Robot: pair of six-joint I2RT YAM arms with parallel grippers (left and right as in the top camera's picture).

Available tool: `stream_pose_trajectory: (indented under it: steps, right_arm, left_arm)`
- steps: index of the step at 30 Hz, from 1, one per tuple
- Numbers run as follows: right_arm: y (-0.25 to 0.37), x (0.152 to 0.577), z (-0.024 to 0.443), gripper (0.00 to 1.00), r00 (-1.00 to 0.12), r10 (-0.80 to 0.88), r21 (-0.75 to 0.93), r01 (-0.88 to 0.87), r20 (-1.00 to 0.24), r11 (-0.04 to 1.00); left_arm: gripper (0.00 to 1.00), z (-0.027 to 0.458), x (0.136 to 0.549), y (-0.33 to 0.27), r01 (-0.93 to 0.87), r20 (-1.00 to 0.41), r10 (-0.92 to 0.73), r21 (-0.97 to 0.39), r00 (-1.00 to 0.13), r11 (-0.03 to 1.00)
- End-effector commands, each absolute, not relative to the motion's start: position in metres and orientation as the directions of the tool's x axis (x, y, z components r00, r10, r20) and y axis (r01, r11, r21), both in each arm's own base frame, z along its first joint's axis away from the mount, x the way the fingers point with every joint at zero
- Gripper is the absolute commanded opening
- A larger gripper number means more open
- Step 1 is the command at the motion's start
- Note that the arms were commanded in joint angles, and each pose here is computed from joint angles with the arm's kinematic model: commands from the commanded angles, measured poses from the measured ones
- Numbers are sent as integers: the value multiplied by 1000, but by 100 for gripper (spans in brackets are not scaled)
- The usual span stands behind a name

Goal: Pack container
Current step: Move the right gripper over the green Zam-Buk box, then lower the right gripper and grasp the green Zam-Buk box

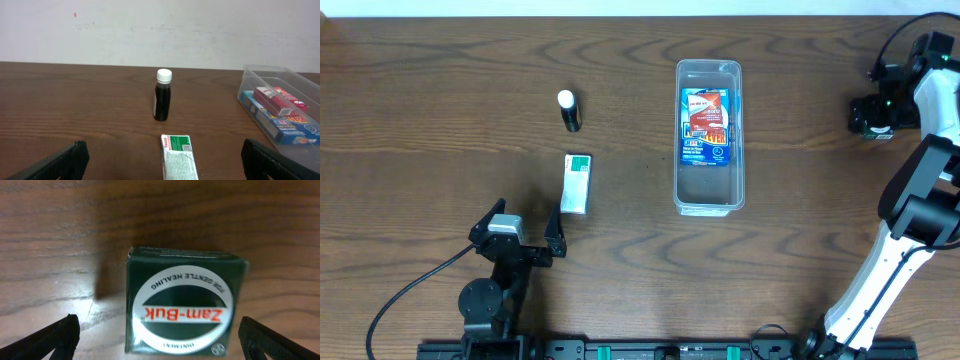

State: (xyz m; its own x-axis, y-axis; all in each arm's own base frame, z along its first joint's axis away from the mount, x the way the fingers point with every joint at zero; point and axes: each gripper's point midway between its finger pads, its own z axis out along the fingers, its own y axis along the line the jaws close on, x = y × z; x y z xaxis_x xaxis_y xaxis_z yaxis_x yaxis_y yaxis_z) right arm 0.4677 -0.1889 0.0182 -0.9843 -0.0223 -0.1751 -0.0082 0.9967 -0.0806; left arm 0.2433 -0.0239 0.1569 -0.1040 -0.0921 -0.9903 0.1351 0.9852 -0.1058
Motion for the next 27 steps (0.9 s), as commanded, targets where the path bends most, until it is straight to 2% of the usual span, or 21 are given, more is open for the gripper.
stream_pose_trajectory:
  steps: [1, 10, 14, 27]
  right_arm:
    - [-191, 463, 12, 99, -984, -17, -68, -5, -176, 998]
    - [-201, 462, 10, 99, -982, 0, -71, 13, -188, 997]
    - [-205, 459, 9, 93, -983, 19, -68, 32, -184, 997]
    - [-205, 461, 9, 89, -976, 21, -11, 24, -218, 1000]
  left_arm:
    - [98, 142, 243, -24, 137, -986, -84, -104, -147, 985]
    - [98, 142, 243, -24, 137, -986, -84, -104, -147, 985]
    - [98, 142, 243, -24, 136, -986, -84, -104, -147, 985]
    - [98, 142, 243, -24, 136, -986, -84, -104, -147, 985]
